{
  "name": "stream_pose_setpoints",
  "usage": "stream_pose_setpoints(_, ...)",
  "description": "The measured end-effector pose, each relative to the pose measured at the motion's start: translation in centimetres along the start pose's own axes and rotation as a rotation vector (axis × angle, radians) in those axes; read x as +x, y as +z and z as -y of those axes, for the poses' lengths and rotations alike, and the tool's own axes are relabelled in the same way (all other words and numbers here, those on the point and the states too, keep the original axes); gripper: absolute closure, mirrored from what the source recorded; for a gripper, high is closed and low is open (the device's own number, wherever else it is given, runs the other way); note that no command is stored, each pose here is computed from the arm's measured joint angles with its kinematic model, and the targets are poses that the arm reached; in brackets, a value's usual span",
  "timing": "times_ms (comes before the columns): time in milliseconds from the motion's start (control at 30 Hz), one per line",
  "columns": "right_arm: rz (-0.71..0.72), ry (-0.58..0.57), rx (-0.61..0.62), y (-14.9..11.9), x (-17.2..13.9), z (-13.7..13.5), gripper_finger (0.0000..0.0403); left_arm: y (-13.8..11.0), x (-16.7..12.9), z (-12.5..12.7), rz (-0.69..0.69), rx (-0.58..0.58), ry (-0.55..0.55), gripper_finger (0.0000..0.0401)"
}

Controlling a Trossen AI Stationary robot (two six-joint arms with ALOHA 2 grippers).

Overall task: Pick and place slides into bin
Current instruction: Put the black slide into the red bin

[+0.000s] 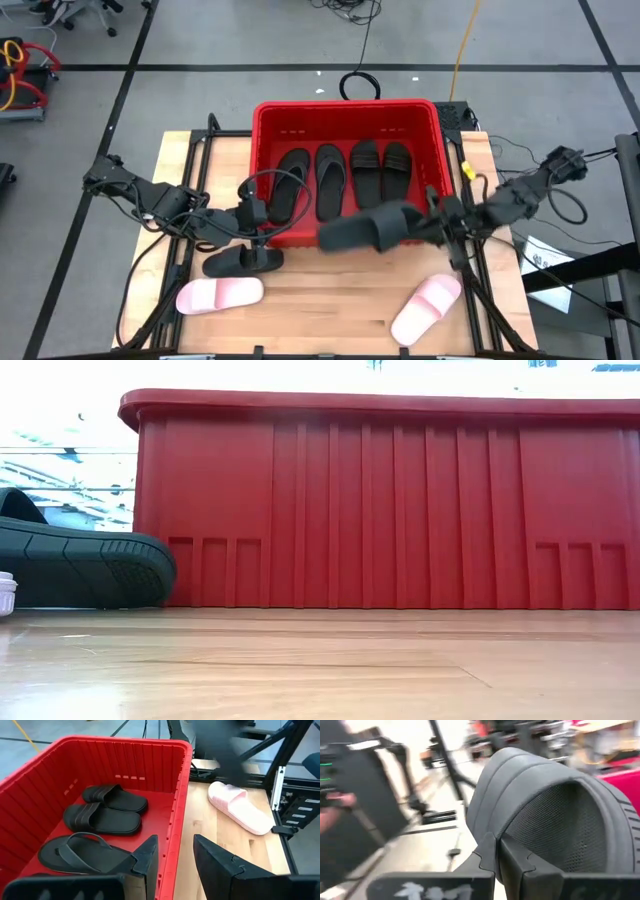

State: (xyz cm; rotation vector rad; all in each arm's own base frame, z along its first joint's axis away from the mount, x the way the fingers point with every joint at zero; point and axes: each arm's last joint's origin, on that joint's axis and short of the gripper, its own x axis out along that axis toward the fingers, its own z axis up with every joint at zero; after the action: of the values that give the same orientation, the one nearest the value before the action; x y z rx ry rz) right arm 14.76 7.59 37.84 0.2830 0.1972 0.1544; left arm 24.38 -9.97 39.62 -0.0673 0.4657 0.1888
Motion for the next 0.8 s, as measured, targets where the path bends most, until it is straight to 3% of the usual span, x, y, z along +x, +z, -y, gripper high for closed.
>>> stream_pose_setpoints(433, -0.158, -0.535, -0.175, 0.3, 0.1, 8.7, 0.0403, 0.2, 0.4, -0.8, 0.008, -0.020, 0.049, 0.0281)
stream_pose_setpoints(567, -0.258, -0.567, -0.193, 0.1, 1.3, 11.2, 0.0403, 0.4, 0.6, -1.2, 0.009, -0.031, 0.068, 0.0281)
stream_pose_setpoints(800, -0.503, -0.449, -0.169, -1.5, 4.3, 15.2, 0.0403, 0.6, 1.0, -2.0, 0.008, -0.034, 0.096, 0.0281)
